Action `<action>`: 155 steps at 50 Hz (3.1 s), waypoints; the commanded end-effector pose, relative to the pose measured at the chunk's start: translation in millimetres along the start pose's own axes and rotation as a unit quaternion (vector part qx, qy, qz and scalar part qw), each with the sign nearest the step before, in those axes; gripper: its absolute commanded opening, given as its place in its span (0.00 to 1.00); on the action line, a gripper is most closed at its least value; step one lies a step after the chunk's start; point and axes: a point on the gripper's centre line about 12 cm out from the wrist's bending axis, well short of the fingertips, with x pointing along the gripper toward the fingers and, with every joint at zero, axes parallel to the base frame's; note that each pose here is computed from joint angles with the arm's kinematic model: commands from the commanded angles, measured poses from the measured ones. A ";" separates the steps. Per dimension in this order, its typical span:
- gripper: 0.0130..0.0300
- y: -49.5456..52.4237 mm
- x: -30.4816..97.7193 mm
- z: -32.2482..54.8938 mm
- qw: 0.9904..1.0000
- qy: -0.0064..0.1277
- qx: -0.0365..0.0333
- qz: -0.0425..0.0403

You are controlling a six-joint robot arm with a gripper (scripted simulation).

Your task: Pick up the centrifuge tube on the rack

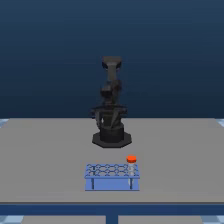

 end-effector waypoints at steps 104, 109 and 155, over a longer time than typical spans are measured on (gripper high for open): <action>1.00 99.1 105.3 -17.5 0.986 0.133 -0.080 0.055; 1.00 99.3 106.2 -19.3 0.986 0.133 -0.080 0.055; 1.00 96.5 113.7 -46.2 0.986 0.134 -0.080 0.055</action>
